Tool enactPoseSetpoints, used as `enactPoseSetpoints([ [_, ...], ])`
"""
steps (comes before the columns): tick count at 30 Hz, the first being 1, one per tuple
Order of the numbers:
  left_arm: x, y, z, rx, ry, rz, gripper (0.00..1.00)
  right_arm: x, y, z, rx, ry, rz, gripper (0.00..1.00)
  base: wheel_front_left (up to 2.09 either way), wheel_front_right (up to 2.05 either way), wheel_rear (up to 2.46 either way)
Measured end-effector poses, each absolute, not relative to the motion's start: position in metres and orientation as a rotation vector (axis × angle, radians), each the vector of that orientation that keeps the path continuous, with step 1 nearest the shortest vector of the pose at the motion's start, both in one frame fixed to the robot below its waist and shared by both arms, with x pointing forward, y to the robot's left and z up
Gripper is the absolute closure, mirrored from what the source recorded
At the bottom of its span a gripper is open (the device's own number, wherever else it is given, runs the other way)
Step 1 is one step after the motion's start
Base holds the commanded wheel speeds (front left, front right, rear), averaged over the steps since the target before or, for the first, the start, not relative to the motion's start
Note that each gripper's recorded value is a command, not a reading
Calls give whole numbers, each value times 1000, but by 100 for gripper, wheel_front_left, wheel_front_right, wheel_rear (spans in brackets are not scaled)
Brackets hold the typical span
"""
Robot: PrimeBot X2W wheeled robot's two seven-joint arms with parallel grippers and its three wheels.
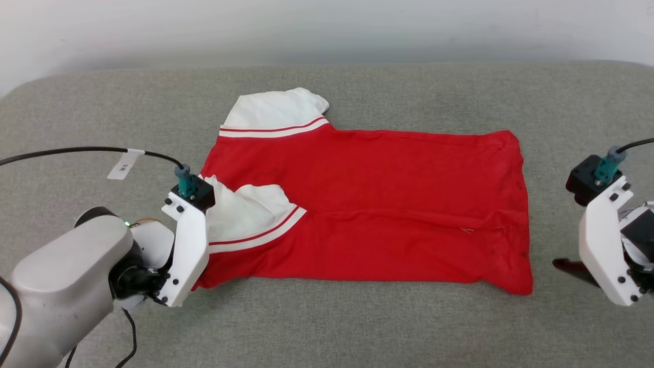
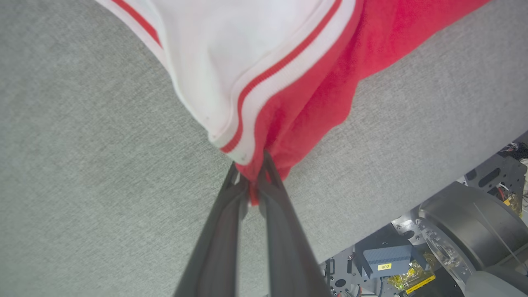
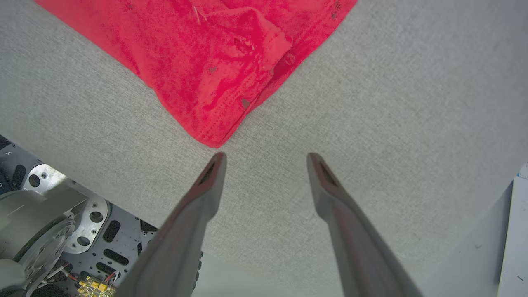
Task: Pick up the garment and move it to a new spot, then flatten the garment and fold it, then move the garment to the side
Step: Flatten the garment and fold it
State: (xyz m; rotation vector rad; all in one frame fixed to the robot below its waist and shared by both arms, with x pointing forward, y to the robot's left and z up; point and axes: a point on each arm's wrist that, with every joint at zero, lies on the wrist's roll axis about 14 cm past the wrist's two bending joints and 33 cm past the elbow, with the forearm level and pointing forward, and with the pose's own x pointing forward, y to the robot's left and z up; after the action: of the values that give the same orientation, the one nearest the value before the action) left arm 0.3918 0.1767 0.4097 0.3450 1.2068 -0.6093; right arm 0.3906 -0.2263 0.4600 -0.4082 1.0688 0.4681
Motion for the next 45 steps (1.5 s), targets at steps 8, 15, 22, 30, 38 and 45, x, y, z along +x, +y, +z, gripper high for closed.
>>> enactPoseSetpoints([
  [8,398,172,403,345,1204,-637,100,384,-211,389,-264,1227,459,0,0,0,0],
  [15,400,175,393,333,1221,-637,100,378,-203,356,-209,1277,463,0,0,0,0],
  [22,394,178,395,325,1215,-623,100,382,-208,365,-194,1203,446,100,0,0,0],
  [30,374,185,412,304,1180,-603,100,381,-220,407,-198,1070,441,100,0,0,0],
  [38,337,187,415,280,1185,-618,100,350,-232,422,-203,1055,459,100,0,0,0],
  [45,313,193,399,248,1229,-613,100,313,-237,404,-151,1135,472,100,0,0,0],
])
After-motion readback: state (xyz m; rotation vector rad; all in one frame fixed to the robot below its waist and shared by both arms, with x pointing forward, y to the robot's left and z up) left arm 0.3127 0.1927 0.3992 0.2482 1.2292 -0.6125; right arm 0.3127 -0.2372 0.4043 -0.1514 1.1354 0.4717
